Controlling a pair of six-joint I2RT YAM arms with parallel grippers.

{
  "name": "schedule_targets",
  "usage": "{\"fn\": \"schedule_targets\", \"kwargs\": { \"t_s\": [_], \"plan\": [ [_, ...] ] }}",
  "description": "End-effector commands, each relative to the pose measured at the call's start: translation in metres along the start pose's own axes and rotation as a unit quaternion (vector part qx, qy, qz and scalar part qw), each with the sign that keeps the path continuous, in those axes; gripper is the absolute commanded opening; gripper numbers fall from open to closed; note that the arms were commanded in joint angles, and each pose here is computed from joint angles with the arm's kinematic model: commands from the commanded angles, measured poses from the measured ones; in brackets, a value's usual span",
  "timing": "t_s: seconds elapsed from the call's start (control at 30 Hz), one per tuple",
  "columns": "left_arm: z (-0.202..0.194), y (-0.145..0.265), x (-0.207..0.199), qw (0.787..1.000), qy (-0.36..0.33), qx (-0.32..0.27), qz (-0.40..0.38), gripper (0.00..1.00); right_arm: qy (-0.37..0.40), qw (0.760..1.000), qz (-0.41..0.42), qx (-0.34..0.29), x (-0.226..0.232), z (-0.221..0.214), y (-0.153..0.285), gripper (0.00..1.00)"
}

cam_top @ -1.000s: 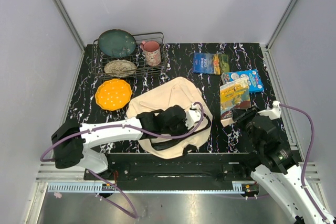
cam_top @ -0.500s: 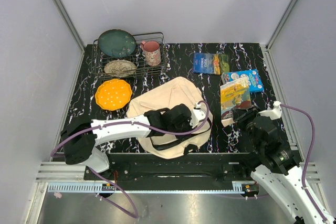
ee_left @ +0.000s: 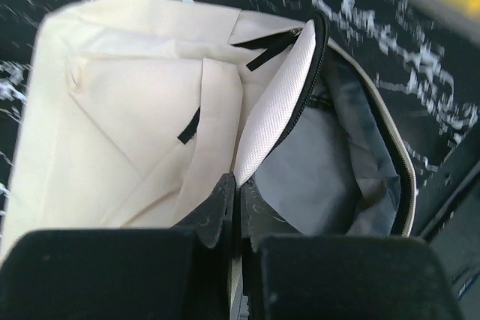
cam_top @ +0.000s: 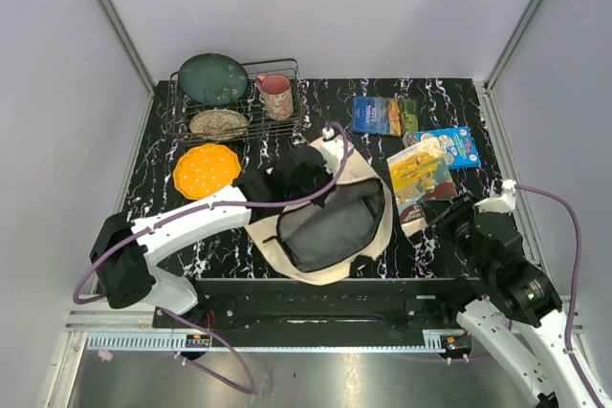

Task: Pack the student bag
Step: Place the book in the student bag.

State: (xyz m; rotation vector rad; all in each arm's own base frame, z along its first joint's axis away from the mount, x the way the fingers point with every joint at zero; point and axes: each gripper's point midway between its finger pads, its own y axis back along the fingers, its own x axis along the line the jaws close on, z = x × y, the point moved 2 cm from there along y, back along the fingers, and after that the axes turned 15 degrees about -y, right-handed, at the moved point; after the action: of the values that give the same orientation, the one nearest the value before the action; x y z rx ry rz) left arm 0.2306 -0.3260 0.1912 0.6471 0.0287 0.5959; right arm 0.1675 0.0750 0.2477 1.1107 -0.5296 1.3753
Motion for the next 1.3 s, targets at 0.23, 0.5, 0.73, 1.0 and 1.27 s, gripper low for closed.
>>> {"fn": "schedule_targets", "kwargs": {
  "t_s": [0.23,0.5,0.73,1.0,1.27],
  "plan": [
    [0.12,0.047,0.059,0.981,0.013,-0.15,0.125,0.0,-0.1,0.945,0.231,0.208,0.103,-0.035,0.069,0.02],
    [0.129,0.05,0.064,0.982,0.033,-0.148,0.113,0.0,-0.101,0.933,0.174,0.297,0.086,-0.066,0.064,0.01],
    [0.123,0.051,0.057,0.985,0.038,-0.141,0.094,0.0,-0.087,0.949,0.1,0.286,0.062,-0.081,0.018,0.01],
    [0.129,0.06,0.052,0.986,0.028,-0.149,0.073,0.0,-0.101,0.939,0.109,0.309,0.059,-0.112,-0.043,0.01],
    [0.123,0.058,0.04,0.988,0.02,-0.147,0.037,0.0,-0.111,0.937,0.161,0.289,0.09,-0.111,-0.077,0.02]
  ]
}}
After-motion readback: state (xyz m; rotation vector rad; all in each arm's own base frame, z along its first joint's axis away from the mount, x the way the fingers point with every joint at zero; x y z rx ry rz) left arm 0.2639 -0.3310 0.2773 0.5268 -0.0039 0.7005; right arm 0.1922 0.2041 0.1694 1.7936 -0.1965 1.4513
